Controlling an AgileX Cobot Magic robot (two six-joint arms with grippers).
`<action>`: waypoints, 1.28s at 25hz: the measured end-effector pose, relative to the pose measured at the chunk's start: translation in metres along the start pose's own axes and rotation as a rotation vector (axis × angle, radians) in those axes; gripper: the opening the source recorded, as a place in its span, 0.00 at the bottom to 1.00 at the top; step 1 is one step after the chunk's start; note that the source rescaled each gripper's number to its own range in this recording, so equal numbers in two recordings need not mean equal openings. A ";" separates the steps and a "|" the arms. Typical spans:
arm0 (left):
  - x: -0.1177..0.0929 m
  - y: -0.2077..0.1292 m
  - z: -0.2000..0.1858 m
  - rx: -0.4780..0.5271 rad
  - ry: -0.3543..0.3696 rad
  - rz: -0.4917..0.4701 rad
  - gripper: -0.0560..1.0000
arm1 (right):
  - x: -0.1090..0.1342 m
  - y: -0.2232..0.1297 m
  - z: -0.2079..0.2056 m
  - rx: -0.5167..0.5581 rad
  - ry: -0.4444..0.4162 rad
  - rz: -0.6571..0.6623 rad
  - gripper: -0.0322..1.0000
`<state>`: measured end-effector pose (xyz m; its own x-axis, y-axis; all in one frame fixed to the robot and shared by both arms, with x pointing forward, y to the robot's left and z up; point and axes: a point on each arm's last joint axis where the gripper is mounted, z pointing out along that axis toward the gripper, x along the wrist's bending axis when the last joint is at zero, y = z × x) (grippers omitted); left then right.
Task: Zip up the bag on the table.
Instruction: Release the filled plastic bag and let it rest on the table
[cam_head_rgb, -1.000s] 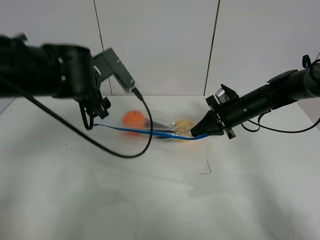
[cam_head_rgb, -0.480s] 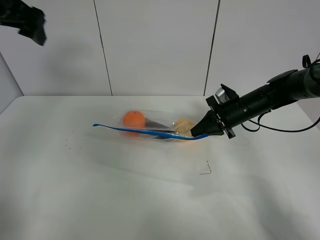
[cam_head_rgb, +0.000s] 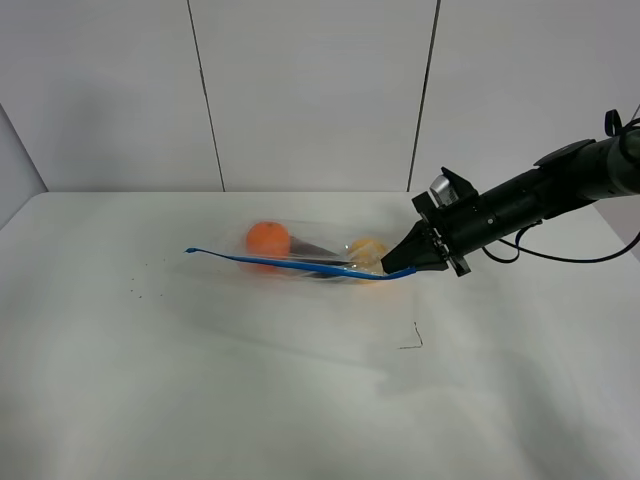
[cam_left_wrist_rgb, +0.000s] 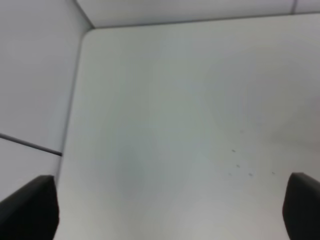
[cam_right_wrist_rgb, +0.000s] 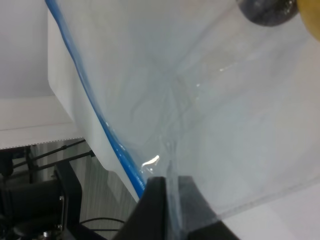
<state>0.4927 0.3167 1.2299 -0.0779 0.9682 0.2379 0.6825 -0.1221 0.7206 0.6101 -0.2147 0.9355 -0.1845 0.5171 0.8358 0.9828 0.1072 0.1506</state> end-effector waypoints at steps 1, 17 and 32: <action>0.000 -0.005 -0.004 0.001 -0.007 -0.003 1.00 | 0.000 0.000 0.000 0.000 0.000 -0.001 0.03; -0.003 -0.121 -0.069 -0.382 -0.026 -0.028 1.00 | 0.000 0.000 0.000 0.000 0.000 -0.006 0.03; -0.007 -0.231 -0.105 -0.502 -0.037 -0.126 1.00 | 0.000 0.000 0.000 0.000 0.000 -0.007 0.03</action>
<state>0.2591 0.3147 1.1300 -0.1050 0.9881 0.1124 0.2358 -0.0850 0.9681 0.6101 -0.2147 0.9355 -0.1914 0.5164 0.8347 0.9814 0.1108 0.1565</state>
